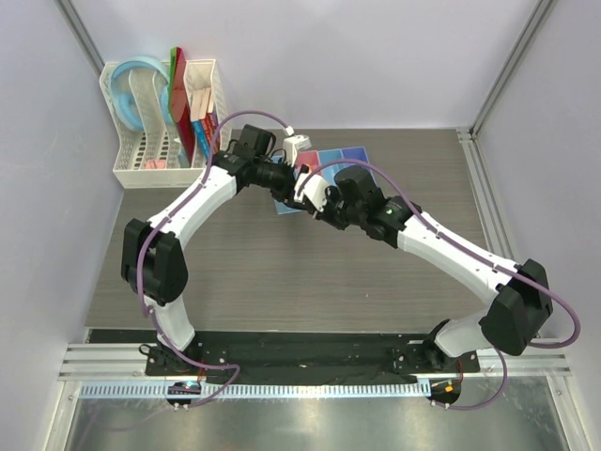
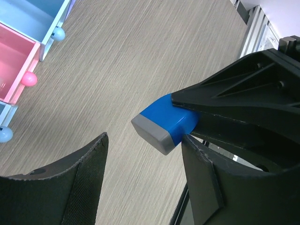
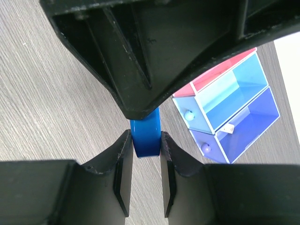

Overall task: Sort the stationery into containers
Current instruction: Place the stapler in the storage box.

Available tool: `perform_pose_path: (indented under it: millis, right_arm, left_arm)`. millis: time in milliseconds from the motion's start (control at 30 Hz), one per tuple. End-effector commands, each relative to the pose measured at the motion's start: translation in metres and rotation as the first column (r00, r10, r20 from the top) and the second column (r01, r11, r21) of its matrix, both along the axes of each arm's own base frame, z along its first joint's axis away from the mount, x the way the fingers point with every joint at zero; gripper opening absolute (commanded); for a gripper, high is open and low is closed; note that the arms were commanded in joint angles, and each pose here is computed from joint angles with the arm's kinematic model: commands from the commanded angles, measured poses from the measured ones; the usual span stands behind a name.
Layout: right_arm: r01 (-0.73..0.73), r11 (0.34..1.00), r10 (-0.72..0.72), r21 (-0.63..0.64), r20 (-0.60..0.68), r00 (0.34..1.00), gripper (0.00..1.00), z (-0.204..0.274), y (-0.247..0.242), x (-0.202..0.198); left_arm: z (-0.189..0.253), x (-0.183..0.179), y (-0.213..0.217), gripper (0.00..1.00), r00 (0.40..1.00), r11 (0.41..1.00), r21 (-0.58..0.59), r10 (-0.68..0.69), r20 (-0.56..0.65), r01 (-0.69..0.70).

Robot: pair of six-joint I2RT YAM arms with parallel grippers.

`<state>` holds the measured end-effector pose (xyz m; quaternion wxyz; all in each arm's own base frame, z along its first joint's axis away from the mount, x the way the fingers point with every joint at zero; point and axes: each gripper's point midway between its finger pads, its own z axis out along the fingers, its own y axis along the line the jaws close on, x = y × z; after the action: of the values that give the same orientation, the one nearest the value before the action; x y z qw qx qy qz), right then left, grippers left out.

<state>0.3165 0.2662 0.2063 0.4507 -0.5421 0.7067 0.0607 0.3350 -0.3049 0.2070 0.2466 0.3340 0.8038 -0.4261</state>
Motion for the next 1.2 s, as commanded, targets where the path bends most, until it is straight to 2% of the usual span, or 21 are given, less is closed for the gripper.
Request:
perform_pose_path:
  millis: [0,400,900,1067,1167]
  right_arm:
    - [0.000,0.996,-0.009,0.094,0.092,0.996,0.01,0.044,0.002,-0.001]
    - [-0.026,0.989,0.011,0.145,0.102,0.995,0.01,0.068,0.003,-0.011]
    - [-0.056,0.985,0.043,0.162,0.083,0.996,0.01,0.072,0.018,-0.014]
    - [-0.007,0.994,-0.006,0.108,0.112,0.994,0.01,0.060,0.011,0.000]
    - [0.082,0.993,-0.094,0.081,0.163,0.982,0.01,0.061,0.003,0.020]
  left_arm:
    - [0.002,0.005,0.003,0.64,0.999,1.000,0.024,0.007,0.045,-0.008]
    - [-0.008,0.008,0.005,0.64,0.999,0.999,0.048,0.018,0.034,-0.020]
    - [-0.013,0.009,0.002,0.64,1.000,0.999,0.047,0.015,0.015,-0.016]
    - [-0.005,0.009,0.010,0.64,0.998,0.997,0.065,0.037,0.045,-0.040]
    - [0.008,0.010,0.022,0.66,0.996,0.996,0.055,0.062,0.064,-0.066]
